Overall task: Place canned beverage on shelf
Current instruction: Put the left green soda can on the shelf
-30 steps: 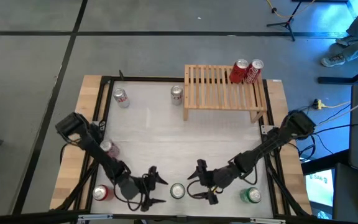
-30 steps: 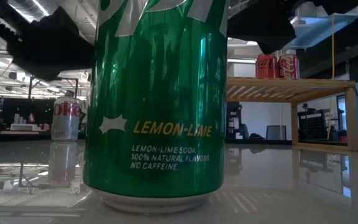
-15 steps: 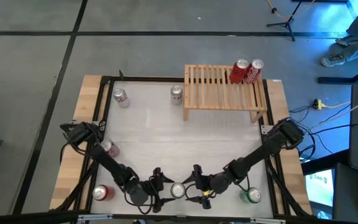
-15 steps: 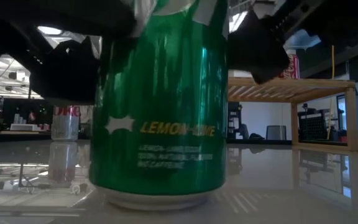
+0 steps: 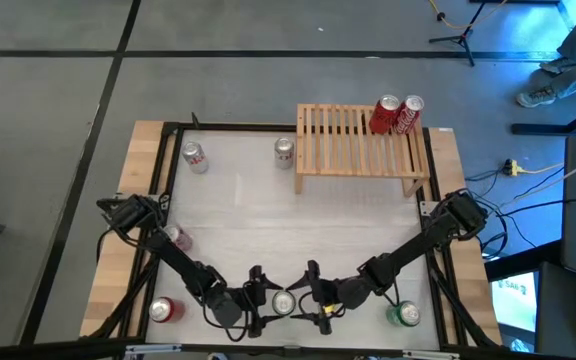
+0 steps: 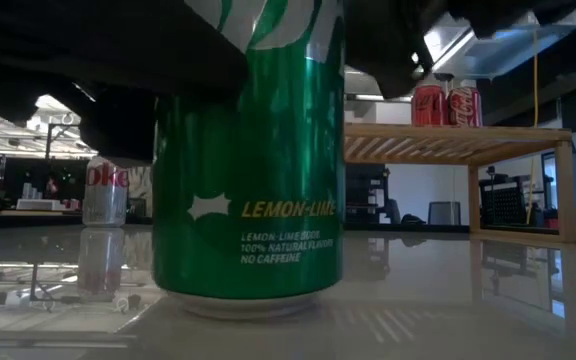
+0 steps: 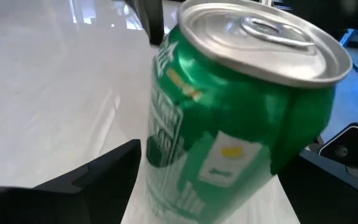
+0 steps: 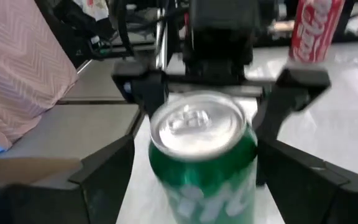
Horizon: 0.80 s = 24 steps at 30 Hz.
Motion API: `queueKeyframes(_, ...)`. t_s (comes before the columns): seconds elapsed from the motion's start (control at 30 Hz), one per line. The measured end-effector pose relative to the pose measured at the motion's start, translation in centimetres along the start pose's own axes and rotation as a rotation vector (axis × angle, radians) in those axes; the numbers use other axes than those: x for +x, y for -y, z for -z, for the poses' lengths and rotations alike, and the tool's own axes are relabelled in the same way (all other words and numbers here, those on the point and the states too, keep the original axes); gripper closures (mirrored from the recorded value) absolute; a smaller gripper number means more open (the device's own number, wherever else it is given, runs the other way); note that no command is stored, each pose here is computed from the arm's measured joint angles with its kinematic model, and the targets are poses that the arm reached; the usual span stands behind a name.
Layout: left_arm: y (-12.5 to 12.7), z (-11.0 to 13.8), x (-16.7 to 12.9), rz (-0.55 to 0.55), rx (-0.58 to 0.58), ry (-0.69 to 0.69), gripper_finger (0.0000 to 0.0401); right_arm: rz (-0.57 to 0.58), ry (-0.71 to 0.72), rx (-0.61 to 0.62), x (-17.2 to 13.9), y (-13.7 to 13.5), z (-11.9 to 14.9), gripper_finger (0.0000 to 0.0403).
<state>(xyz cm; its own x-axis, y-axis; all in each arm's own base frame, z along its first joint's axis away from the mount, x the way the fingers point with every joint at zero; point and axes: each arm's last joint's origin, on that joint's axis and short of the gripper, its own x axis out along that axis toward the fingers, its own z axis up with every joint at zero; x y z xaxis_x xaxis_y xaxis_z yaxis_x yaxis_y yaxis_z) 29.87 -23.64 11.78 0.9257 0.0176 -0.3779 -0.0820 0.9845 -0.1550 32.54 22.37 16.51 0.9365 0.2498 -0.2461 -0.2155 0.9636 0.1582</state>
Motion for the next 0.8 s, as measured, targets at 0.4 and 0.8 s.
queueKeyframes(0.4,-0.8,-0.5,0.8,0.016,0.019,-0.013,0.0054,0.052,0.023,-0.055,0.6,1.3,-0.7,0.0072)
queueKeyframes(0.8,-1.6,-0.8,1.4,0.030,0.011,-0.030,0.0054,-0.009,0.032,0.000,0.9,2.1,-1.2,0.0072)
